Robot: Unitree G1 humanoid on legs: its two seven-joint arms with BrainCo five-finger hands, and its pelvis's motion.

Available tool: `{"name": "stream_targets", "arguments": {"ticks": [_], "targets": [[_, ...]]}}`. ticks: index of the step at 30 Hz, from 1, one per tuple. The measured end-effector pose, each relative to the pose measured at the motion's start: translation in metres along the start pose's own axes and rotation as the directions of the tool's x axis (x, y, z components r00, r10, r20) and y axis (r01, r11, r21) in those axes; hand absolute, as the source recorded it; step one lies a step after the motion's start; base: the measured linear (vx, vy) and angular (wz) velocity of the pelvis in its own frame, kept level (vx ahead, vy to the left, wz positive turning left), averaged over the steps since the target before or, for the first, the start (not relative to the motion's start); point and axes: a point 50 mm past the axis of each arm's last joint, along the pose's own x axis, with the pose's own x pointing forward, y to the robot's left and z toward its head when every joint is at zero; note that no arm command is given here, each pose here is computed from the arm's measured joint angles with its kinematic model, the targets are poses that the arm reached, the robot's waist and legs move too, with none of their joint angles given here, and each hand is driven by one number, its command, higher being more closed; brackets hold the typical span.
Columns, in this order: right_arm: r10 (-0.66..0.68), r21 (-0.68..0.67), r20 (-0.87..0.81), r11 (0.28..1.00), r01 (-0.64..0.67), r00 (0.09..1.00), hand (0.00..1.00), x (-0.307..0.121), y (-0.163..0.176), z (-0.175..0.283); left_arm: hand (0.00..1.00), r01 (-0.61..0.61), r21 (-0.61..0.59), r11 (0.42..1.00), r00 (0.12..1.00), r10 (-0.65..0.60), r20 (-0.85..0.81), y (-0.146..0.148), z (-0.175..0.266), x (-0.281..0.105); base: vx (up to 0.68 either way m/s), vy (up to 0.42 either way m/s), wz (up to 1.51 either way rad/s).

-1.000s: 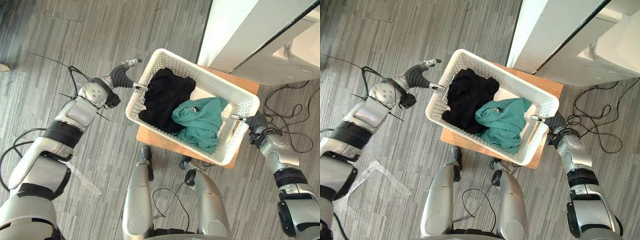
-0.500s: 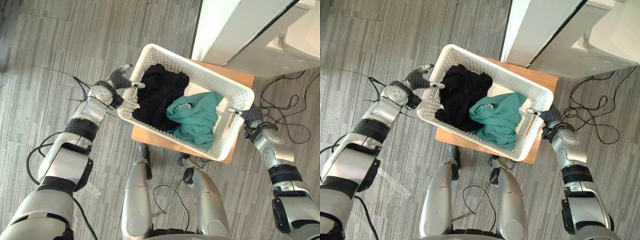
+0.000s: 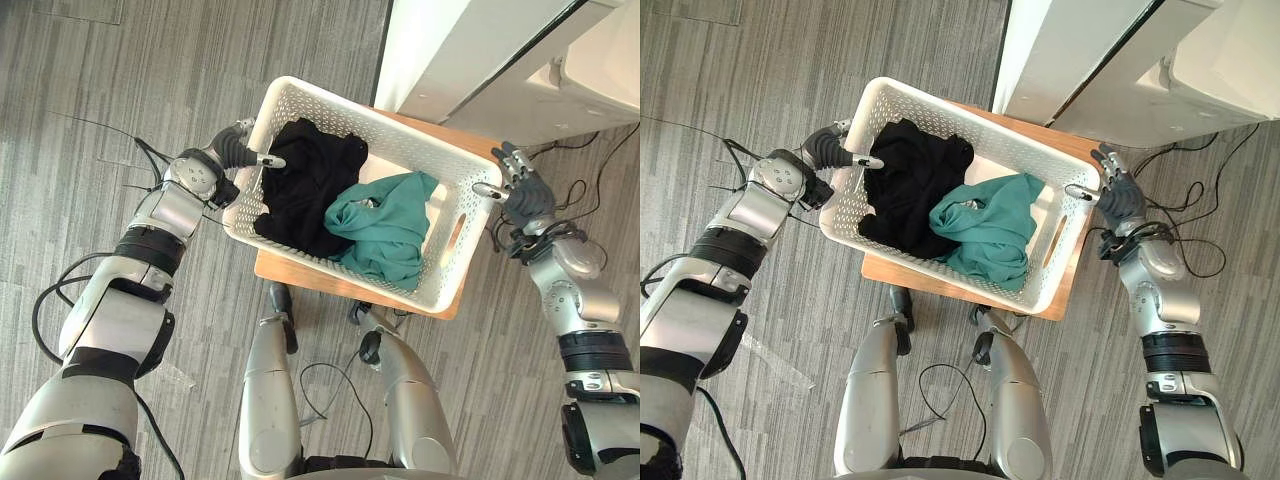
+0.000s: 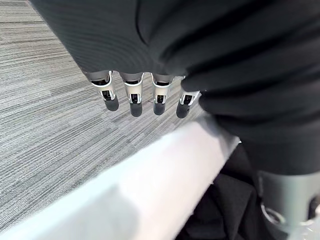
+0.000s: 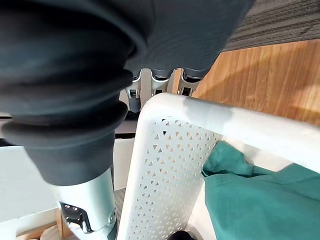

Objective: Pick up the laundry basket with both hands and put the clothes into the washing machine.

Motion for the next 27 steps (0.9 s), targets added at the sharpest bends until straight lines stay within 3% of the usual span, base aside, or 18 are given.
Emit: {"name": "stream_targets", "arguments": {"ticks": [8, 12, 25, 26, 27], "targets": [[0.041, -0.273, -0.168, 0.958, -0.086, 0.985, 0.00, -0.002, 0.005, -0.019, 0.00, 0.028, 0.093, 0.995, 1.000, -0.029, 0.007, -0.002, 0.004, -0.001, 0.00, -0.002, -0.02], [0.041, -0.326, -0.293, 0.935, -0.140, 0.955, 0.00, -0.005, 0.006, -0.043, 0.00, 0.027, 0.095, 0.995, 1.000, -0.027, -0.001, -0.002, 0.003, -0.001, 0.00, 0.000, 0.00], [0.044, -0.211, -0.394, 0.968, -0.137, 0.918, 0.00, -0.021, 0.013, -0.086, 0.00, 0.031, 0.126, 0.992, 0.999, -0.028, -0.024, -0.010, -0.004, -0.002, 0.01, -0.001, 0.02], [0.045, -0.210, -0.396, 0.968, -0.138, 0.917, 0.00, -0.021, 0.013, -0.087, 1.00, 0.029, 0.125, 0.992, 0.999, -0.027, -0.023, -0.010, -0.004, -0.002, 0.00, 0.000, 0.00], [0.047, -0.208, -0.398, 0.968, -0.140, 0.916, 1.00, -0.021, 0.014, -0.087, 1.00, 0.028, 0.123, 0.992, 0.999, -0.025, -0.023, -0.010, -0.003, -0.002, 0.00, 0.000, 0.00]]}}
